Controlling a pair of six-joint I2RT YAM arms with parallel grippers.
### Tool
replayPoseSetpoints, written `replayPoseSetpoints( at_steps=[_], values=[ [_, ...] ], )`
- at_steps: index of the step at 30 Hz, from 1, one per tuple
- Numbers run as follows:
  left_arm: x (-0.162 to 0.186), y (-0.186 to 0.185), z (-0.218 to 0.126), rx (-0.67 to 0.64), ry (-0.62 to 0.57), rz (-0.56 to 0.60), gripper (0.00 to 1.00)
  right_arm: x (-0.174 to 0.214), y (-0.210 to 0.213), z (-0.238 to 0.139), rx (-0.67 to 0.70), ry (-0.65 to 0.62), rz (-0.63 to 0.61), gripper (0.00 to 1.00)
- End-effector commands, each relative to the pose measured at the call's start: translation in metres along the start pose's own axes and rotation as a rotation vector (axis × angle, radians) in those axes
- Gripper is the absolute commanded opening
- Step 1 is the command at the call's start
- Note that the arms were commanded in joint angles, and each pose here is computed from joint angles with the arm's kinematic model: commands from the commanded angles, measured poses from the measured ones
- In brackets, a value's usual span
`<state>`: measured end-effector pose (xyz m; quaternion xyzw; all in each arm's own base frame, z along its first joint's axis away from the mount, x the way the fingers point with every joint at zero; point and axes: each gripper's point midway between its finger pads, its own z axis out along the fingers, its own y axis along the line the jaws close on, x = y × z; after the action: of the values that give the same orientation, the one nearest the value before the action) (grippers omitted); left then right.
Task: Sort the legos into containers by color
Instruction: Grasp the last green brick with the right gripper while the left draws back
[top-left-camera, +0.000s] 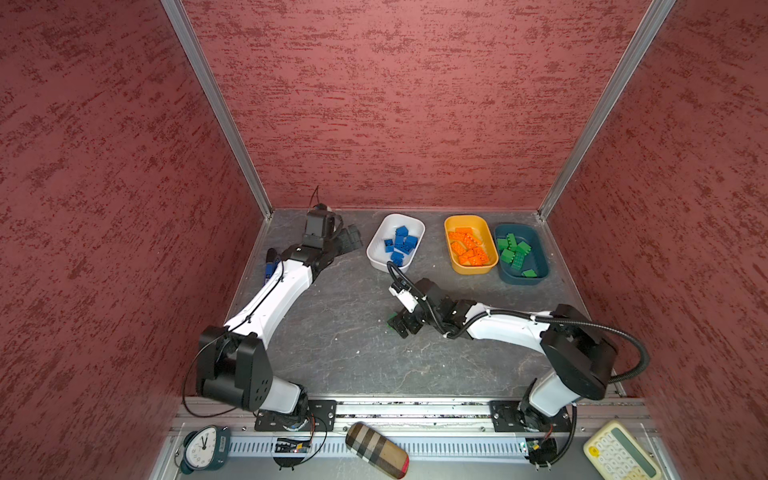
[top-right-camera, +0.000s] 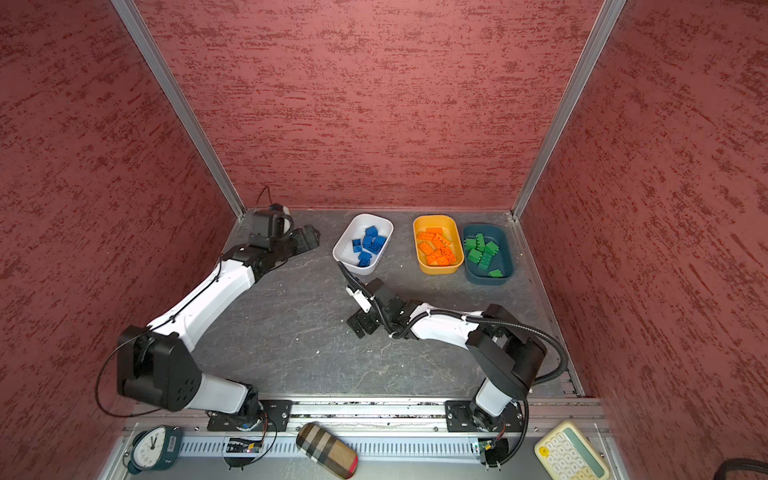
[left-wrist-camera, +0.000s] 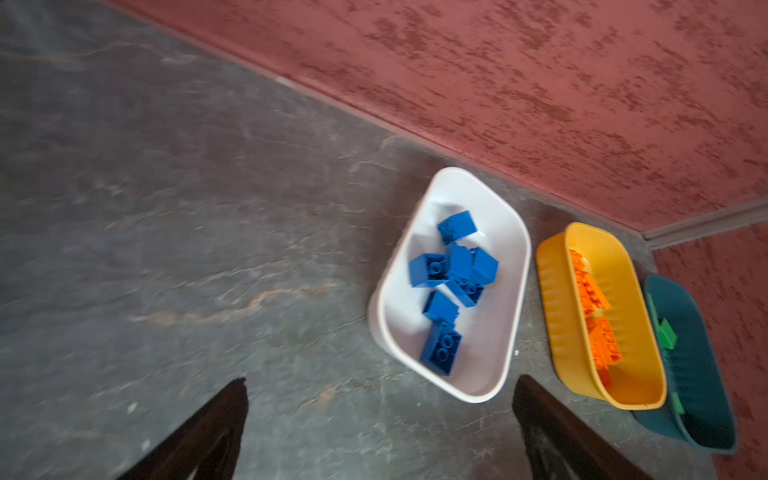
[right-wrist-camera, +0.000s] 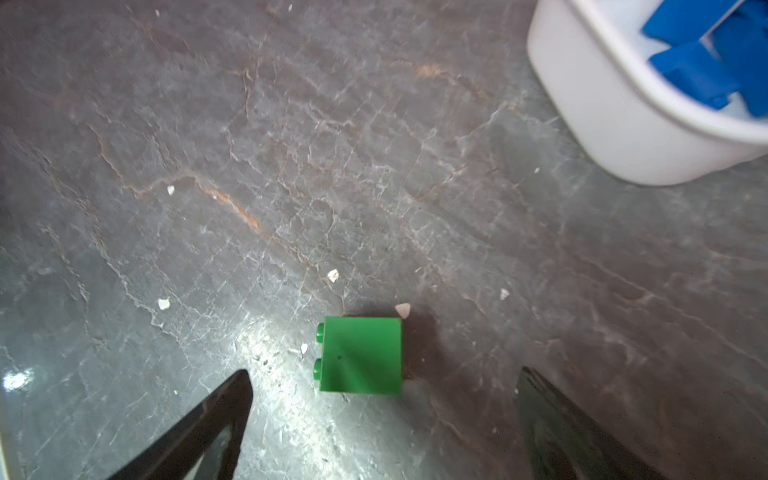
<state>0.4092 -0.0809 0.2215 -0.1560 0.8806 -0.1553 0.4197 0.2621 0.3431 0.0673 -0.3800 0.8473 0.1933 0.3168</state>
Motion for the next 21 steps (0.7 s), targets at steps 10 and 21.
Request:
replayPoseSetpoints(
  at_steps=[10,21],
  values=[
    [0.001,0.068,-0.046,-0.110,-0.152,-0.191,0.99,-0.005,0.011,0.028,0.141,0.002,-0.105,0.79],
    [0.007,0.062,-0.035,-0.079,-0.110,-0.202,1.00,0.006,0.013,0.041,0.141,0.021,-0.042,0.56]
  ],
)
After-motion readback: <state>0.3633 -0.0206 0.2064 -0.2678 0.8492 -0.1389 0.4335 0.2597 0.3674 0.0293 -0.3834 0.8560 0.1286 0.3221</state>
